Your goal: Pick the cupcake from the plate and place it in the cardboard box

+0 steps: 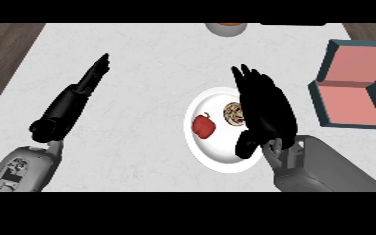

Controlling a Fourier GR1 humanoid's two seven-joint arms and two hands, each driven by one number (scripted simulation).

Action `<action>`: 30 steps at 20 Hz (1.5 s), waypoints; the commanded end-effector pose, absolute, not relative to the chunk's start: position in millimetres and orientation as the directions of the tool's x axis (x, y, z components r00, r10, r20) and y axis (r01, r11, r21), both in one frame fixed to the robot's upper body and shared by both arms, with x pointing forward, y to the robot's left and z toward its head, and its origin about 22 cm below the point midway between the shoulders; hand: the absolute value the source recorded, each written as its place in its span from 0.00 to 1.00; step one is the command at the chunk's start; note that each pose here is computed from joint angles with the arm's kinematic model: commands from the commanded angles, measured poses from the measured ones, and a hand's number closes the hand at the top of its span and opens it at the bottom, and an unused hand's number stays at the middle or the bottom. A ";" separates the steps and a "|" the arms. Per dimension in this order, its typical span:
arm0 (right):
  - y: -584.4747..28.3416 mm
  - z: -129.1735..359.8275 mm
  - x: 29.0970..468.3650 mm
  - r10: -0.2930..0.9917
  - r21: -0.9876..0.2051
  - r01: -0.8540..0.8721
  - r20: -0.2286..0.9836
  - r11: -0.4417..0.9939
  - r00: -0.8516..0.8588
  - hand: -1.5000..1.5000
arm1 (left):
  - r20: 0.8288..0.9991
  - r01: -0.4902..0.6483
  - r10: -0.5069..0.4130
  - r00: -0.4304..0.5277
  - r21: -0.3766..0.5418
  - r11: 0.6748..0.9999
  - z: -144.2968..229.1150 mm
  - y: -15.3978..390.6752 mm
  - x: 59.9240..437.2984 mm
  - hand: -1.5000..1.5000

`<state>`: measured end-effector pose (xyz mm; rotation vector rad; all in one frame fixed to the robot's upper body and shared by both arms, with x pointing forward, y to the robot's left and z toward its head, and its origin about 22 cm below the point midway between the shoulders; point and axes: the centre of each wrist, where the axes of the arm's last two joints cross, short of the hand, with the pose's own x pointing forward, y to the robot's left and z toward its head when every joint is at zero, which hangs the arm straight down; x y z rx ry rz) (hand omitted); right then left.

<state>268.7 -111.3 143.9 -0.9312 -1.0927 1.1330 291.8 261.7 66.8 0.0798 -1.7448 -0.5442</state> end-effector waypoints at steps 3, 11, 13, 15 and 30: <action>-57.5 132.4 276.1 0.975 -0.944 -0.310 0.046 0.113 0.217 0.00 | 0.905 0.229 -0.339 -0.257 0.397 0.889 62.6 257.1 292.4 0.50; -58.5 97.1 284.3 0.967 -0.933 -0.347 -0.001 0.091 0.257 0.00 | 0.910 0.220 -0.334 -0.244 0.387 0.895 64.1 261.7 283.9 0.50; -44.4 98.4 283.6 0.965 -0.942 -0.324 -0.005 0.084 0.264 0.00 | 0.903 0.205 -0.335 -0.269 0.393 0.896 71.5 266.3 298.4 0.50; -55.7 112.1 300.2 0.961 -0.938 -0.339 -0.020 0.078 0.275 0.00 | 0.905 0.210 -0.341 -0.253 0.396 0.894 80.7 263.7 300.0 0.50; -56.7 85.0 316.9 0.946 -0.931 -0.363 -0.077 0.045 0.315 0.00 | 0.906 0.209 -0.352 -0.235 0.400 0.892 51.8 268.8 292.5 0.50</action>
